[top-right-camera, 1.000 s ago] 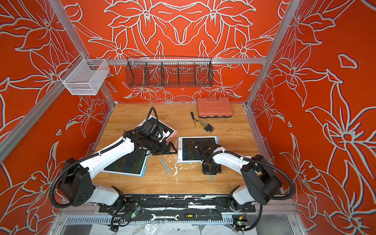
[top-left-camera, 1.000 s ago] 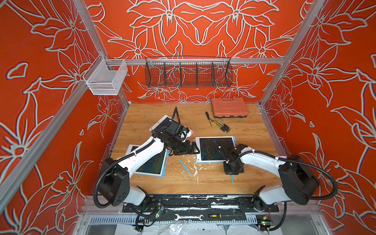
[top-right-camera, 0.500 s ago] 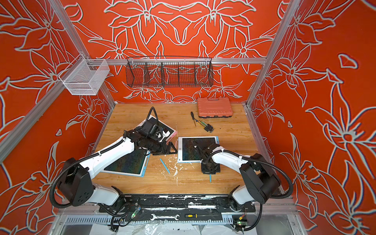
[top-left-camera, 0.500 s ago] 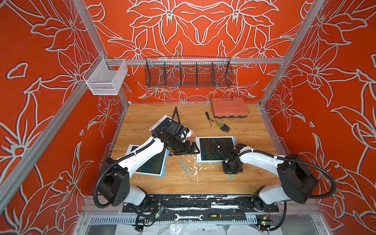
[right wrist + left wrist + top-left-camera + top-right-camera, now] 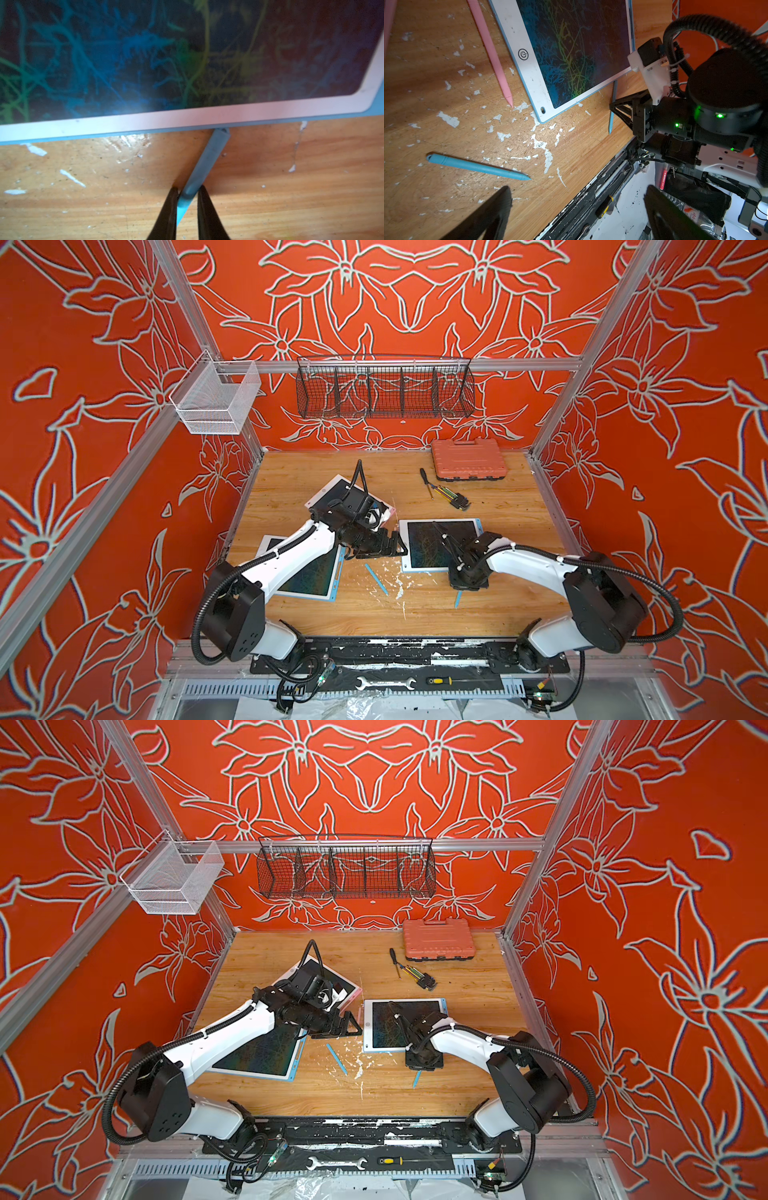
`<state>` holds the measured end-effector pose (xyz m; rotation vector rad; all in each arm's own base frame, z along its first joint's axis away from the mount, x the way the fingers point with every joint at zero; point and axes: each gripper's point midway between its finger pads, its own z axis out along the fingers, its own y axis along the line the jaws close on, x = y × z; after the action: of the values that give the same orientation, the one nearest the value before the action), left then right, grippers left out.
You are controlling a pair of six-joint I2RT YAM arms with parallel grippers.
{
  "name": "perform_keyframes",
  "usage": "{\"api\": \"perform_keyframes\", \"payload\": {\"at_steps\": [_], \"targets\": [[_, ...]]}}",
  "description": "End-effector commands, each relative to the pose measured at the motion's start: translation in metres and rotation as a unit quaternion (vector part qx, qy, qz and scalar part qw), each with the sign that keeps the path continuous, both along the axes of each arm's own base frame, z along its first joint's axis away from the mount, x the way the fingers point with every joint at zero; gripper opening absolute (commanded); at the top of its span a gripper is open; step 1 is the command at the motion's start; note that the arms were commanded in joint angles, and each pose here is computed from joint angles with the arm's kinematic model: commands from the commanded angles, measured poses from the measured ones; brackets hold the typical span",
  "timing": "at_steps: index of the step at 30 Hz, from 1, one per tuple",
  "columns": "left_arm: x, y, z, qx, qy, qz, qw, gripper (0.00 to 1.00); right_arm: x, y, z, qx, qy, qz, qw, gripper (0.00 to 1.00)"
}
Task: Place the stylus back onto the writing tablet
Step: Pick up the stylus from the center of the board.
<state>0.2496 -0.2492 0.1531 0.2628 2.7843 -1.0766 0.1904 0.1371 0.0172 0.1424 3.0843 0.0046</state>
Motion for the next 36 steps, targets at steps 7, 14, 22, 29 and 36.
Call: {"api": "perform_keyframes", "payload": {"at_steps": [7,14,22,29,36], "targets": [[-0.003,0.002,0.007,-0.01,-0.005,0.003,1.0,0.97,-0.019,-0.008,-0.021,-0.027,0.051,-0.041,0.997,0.2],[-0.002,0.001,0.007,-0.012,-0.006,0.002,1.0,0.98,-0.025,0.001,-0.026,0.006,0.06,-0.086,0.995,0.21],[-0.001,0.001,0.008,-0.011,-0.009,-0.001,1.0,0.97,-0.033,-0.008,-0.033,-0.018,0.077,-0.111,0.991,0.17],[0.0,0.0,0.008,-0.01,-0.01,-0.004,1.0,0.97,-0.037,-0.009,-0.037,-0.009,0.076,-0.126,0.989,0.12],[0.001,-0.001,0.007,-0.01,-0.008,-0.008,1.0,0.97,-0.044,-0.013,-0.037,-0.014,0.082,-0.119,0.989,0.07]]}}
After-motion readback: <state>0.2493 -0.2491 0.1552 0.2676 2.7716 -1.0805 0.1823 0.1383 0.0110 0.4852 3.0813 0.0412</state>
